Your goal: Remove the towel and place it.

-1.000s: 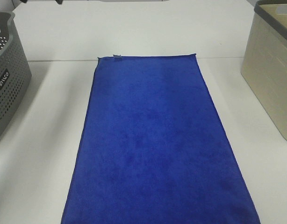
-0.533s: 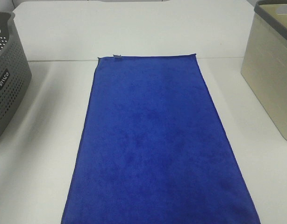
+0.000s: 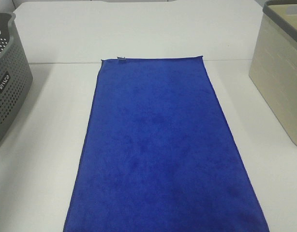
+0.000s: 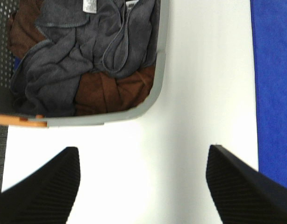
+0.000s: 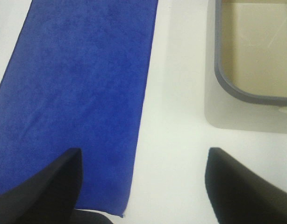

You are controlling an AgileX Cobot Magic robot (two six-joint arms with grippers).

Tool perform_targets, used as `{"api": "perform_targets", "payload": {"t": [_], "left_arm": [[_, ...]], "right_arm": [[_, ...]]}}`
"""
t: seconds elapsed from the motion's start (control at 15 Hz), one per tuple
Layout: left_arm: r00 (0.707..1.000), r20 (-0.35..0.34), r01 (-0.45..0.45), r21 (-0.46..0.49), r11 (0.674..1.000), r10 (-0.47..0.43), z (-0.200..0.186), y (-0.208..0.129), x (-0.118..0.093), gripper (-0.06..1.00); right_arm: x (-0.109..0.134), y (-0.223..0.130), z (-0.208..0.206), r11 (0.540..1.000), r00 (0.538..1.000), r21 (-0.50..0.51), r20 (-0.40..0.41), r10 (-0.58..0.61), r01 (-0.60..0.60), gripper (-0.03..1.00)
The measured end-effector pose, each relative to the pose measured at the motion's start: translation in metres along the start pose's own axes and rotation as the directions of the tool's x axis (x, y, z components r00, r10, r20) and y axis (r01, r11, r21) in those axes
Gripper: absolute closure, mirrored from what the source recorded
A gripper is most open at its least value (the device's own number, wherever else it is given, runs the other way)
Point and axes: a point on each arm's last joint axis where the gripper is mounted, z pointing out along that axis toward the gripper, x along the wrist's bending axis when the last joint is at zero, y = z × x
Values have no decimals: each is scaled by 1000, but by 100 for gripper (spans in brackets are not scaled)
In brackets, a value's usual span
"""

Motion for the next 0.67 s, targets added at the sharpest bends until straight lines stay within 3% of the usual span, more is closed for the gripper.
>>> {"api": "perform_targets", "payload": {"t": [0.2,0.33,0.67], "left_arm": [[999,-44,-12,-75,997,9,-20,-64,11,25],[999,-43,-3,-177,984,-4,-36,-100,16,25],[1000,-18,15,-433,901,-25,-55,-168,22,25]], "right_arm": [[-1,-57,-12,998,1000,-67,27,7,-5,24],[0,-90,-6,997,1000,-78,27,10,-7,24],[-3,-158,28,998,999,-65,37,8,-6,24]]}}
